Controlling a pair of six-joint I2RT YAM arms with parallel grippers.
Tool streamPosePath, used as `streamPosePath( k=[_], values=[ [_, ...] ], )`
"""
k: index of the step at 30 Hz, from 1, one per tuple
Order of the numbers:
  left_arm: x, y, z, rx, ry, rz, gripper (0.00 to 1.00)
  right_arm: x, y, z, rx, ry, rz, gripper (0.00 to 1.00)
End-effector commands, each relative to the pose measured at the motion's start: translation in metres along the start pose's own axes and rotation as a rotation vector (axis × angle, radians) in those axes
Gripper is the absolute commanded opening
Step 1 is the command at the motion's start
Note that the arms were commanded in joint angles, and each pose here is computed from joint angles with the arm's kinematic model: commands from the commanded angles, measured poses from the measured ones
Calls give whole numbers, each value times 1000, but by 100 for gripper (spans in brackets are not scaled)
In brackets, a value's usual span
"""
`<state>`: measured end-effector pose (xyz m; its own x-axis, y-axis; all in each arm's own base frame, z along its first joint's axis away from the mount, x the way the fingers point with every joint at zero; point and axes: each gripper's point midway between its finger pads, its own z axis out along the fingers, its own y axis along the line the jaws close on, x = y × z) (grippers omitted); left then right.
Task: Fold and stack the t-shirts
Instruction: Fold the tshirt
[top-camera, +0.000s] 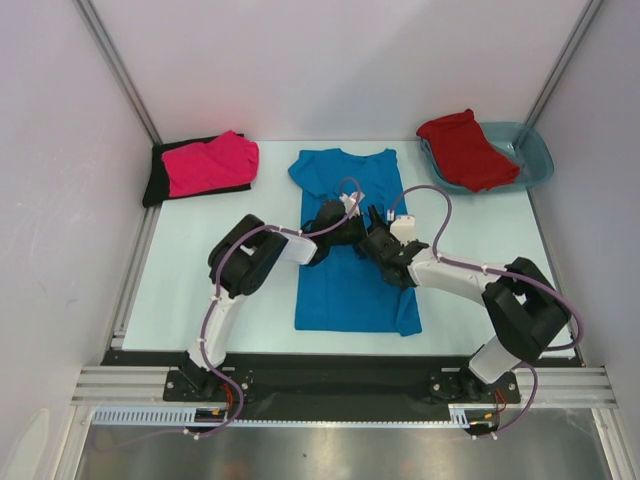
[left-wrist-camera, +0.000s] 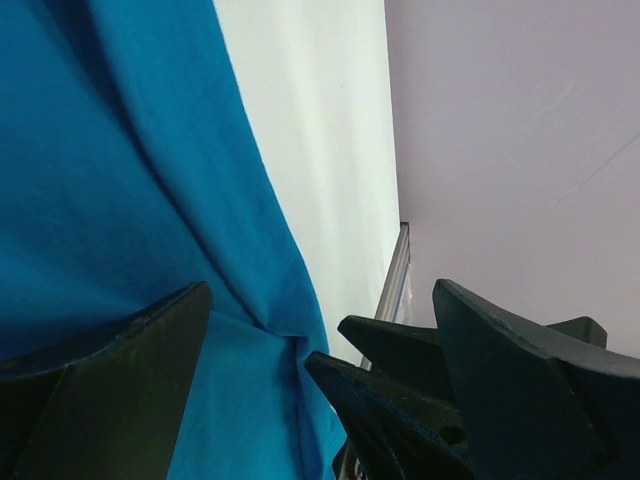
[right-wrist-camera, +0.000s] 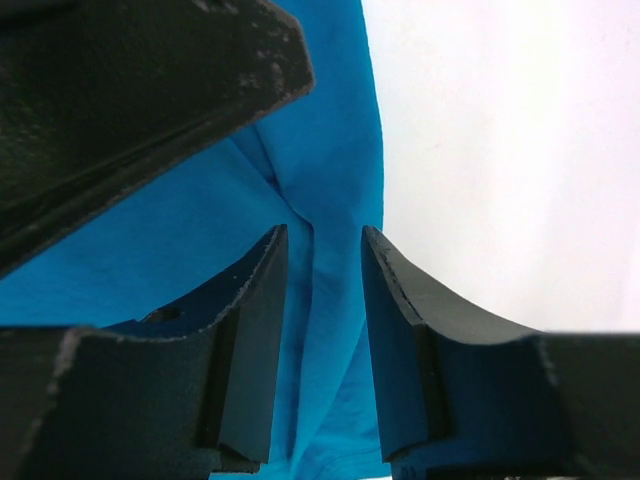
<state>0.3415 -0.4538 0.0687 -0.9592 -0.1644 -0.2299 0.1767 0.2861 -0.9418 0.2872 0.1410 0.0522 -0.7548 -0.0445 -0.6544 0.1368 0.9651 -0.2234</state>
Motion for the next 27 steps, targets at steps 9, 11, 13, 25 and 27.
streamPosePath(
  k=[9,11,13,25,27],
  values=[
    [-2,-13,0,42,6,27,100,1,4,13,44,22,-28,35],
    [-2,-13,0,41,4,28,100,2,4,13,44,23,-27,33],
    [-2,-12,0,38,4,29,100,0,3,12,44,19,-23,26],
    [1,-5,2,24,16,25,100,-16,-4,-9,47,-35,-29,9],
    [0,-5,2,22,15,29,100,-18,-3,-13,38,-42,-21,8]
  ],
)
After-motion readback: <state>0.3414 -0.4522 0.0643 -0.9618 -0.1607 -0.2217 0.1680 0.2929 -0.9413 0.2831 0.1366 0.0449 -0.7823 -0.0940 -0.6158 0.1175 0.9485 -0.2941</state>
